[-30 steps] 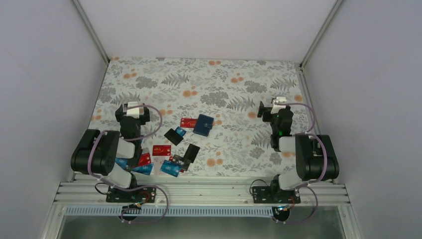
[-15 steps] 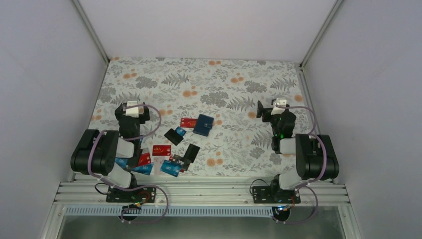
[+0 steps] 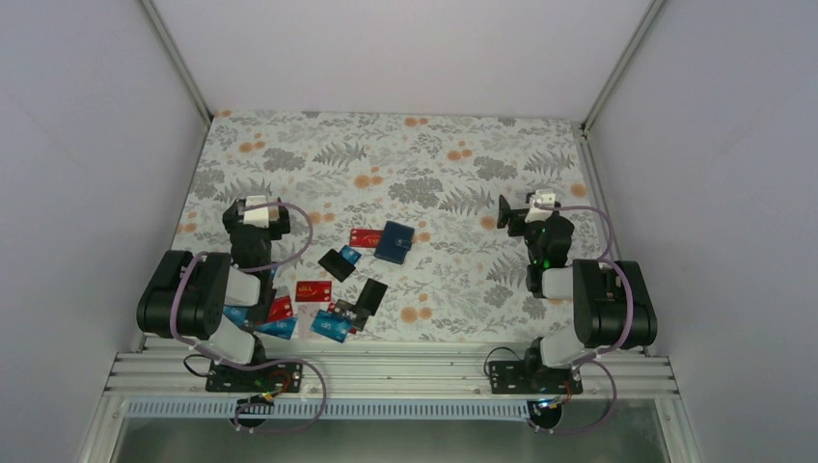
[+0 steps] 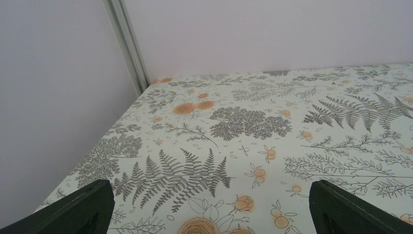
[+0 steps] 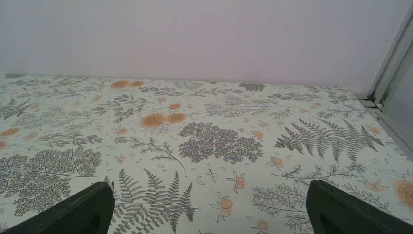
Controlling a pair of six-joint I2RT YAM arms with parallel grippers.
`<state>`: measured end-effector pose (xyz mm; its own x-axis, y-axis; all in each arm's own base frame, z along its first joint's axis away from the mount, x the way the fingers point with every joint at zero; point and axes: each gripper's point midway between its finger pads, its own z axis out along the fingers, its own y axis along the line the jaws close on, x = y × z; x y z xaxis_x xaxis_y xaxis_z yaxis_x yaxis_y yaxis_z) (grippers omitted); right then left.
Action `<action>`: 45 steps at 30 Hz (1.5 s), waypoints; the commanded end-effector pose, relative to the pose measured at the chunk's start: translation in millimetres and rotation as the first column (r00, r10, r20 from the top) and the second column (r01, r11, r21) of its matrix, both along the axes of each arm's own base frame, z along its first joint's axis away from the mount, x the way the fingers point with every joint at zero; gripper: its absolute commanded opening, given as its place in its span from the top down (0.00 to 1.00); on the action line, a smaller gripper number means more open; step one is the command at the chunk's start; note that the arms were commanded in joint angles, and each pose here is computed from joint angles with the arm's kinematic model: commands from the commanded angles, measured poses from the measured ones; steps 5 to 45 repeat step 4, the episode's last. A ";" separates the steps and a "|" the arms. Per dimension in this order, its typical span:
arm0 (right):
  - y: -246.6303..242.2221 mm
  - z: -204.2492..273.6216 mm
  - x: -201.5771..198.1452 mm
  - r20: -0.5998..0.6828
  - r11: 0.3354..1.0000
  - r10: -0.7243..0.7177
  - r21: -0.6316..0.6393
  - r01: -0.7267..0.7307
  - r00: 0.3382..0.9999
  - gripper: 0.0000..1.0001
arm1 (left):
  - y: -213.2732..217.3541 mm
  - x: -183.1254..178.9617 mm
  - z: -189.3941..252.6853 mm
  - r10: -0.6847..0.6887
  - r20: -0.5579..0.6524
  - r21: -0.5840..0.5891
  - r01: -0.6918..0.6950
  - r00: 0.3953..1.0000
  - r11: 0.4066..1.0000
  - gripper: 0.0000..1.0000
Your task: Put the credit cards into the card holder
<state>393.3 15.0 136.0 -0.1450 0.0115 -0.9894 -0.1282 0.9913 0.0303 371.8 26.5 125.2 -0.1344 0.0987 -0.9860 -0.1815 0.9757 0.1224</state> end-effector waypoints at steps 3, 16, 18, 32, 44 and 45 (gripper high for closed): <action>-2.5 9.4 0.7 0.045 1.000 -0.005 -0.009 0.006 0.999 0.00 | -2.3 4.3 16.5 -0.016 0.066 -0.019 0.018 0.998 1.000 0.00; -2.2 9.9 0.4 0.047 1.000 -0.005 -0.008 0.005 0.999 0.00 | -2.1 4.3 16.0 -0.016 0.065 -0.019 0.017 0.998 1.000 0.00; -2.2 9.9 0.4 0.047 1.000 -0.005 -0.008 0.005 0.999 0.00 | -2.1 4.3 16.0 -0.016 0.065 -0.019 0.017 0.998 1.000 0.00; -2.2 9.9 0.4 0.047 1.000 -0.005 -0.008 0.005 0.999 0.00 | -2.1 4.3 16.0 -0.016 0.065 -0.019 0.017 0.998 1.000 0.00; -2.2 9.9 0.4 0.047 1.000 -0.005 -0.008 0.005 0.999 0.00 | -2.1 4.3 16.0 -0.016 0.065 -0.019 0.017 0.998 1.000 0.00; -2.2 9.9 0.4 0.047 1.000 -0.005 -0.008 0.005 0.999 0.00 | -2.1 4.3 16.0 -0.016 0.065 -0.019 0.017 0.998 1.000 0.00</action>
